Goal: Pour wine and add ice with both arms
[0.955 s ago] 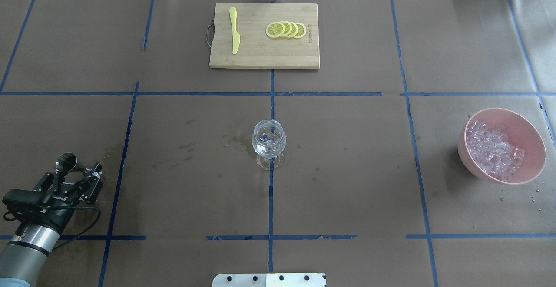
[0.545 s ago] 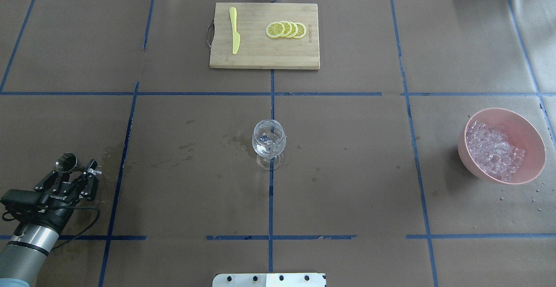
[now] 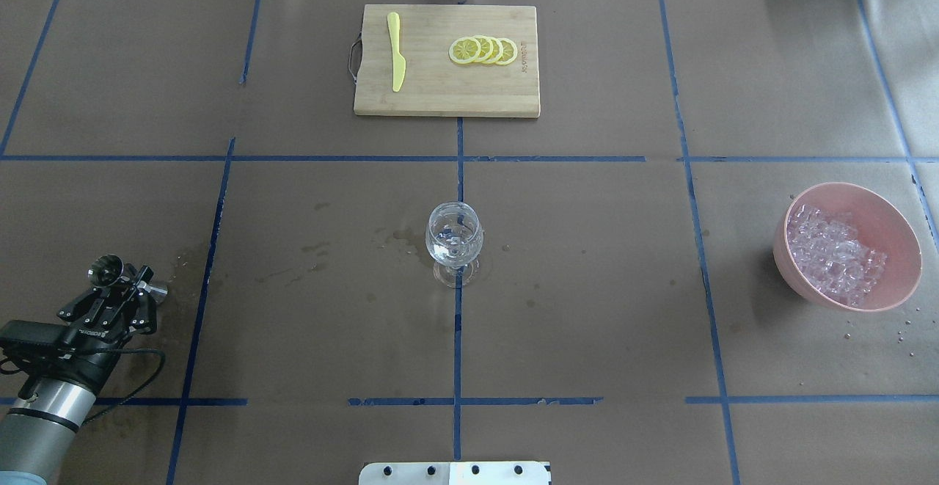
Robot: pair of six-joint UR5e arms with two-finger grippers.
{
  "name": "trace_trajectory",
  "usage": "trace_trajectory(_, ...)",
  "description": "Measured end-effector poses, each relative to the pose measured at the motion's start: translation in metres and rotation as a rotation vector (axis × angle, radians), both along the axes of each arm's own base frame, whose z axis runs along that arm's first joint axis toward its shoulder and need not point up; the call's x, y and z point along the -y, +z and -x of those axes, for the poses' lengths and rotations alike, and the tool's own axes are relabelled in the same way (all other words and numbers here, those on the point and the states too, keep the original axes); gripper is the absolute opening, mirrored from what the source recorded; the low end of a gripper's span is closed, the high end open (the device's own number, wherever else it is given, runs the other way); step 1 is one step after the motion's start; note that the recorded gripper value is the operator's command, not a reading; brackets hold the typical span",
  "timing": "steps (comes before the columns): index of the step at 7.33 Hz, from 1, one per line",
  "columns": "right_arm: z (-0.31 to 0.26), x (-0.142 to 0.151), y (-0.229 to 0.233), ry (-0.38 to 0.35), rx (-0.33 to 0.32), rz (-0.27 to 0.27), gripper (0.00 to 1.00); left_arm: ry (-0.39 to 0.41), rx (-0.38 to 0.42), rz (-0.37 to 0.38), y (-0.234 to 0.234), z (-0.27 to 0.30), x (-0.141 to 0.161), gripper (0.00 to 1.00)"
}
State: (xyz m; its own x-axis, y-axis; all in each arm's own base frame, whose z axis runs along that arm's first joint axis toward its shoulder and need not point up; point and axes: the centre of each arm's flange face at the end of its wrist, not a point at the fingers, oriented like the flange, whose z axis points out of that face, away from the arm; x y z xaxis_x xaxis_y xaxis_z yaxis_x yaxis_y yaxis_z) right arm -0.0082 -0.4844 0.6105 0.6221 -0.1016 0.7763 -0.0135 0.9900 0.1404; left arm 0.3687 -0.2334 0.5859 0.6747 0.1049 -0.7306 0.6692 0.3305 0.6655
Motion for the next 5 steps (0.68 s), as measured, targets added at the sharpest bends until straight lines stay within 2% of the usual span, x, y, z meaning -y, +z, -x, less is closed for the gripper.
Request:
trace_trajectory(3, 0.000, 0.001, -0.002, 0.000, 0.001, -0.004, 1.00, 0.012, -0.067, -0.016, -0.027, 0.005, 0.000, 0.00)
trace_trajectory(5, 0.001, 0.004, -0.005, 0.000, 0.001, -0.011, 1.00, 0.045, -0.077, -0.068, -0.064, 0.007, -0.001, 0.00)
